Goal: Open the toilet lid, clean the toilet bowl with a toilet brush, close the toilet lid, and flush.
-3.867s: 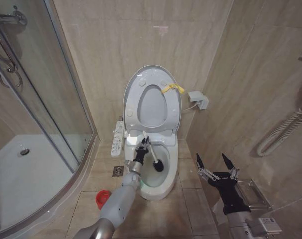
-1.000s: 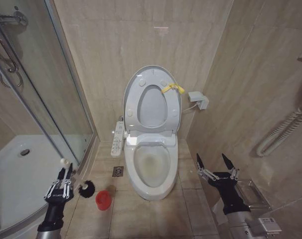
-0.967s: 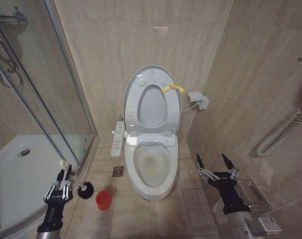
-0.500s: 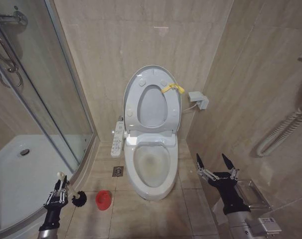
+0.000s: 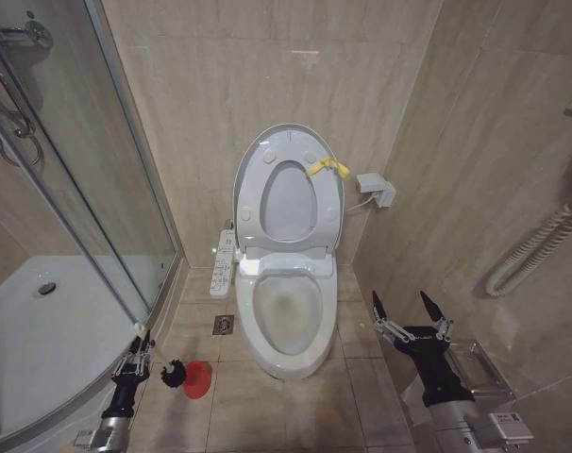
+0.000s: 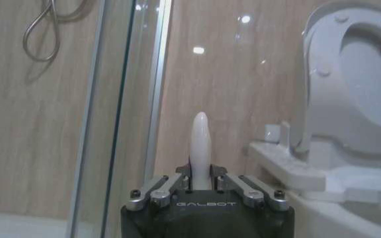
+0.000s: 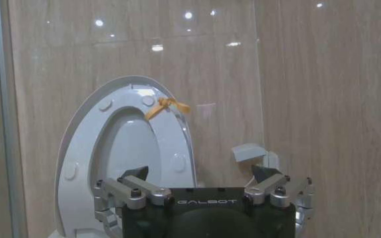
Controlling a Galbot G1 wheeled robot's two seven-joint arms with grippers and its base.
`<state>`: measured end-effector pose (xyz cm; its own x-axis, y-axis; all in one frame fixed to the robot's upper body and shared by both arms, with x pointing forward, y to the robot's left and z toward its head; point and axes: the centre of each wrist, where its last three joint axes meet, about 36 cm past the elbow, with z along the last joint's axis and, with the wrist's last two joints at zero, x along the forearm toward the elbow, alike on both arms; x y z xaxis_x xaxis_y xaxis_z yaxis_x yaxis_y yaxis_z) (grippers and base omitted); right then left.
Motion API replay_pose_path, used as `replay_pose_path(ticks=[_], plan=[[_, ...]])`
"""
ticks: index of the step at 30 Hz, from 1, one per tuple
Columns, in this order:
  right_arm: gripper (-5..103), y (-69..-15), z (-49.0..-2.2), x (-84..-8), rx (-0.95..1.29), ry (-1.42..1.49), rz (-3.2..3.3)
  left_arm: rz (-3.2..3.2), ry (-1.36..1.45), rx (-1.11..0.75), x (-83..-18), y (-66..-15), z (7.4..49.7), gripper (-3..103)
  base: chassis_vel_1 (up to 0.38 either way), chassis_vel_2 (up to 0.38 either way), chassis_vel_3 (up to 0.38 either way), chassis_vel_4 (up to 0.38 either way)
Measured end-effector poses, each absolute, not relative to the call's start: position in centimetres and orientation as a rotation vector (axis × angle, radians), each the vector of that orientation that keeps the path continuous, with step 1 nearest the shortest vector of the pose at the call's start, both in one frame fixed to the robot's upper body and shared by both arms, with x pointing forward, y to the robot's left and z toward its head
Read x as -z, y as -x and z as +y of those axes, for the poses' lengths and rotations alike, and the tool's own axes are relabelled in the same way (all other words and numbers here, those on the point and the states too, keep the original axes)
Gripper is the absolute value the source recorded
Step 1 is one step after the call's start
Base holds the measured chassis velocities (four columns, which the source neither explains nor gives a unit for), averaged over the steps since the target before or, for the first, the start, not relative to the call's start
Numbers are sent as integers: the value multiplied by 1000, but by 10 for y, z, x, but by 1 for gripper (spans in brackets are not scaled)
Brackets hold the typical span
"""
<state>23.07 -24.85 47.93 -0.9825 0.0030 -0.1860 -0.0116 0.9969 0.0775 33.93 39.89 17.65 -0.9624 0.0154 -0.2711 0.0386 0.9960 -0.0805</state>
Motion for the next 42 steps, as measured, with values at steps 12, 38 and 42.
replay_pose_path(ticks=[12, 38, 42], plan=[[100, -231, -248, -479, -116, 7, 2952, 2849, -64, 181, -177, -370, 389, 19, 0, 0, 0, 0], [100, -231, -248, -479, -116, 7, 2952, 2950, -270, 146, -141, -397, 404, 19, 0, 0, 0, 0], [100, -231, -248, -479, -116, 6, 2952, 2968, -294, 115, -139, -395, 412, 19, 0, 0, 0, 0]])
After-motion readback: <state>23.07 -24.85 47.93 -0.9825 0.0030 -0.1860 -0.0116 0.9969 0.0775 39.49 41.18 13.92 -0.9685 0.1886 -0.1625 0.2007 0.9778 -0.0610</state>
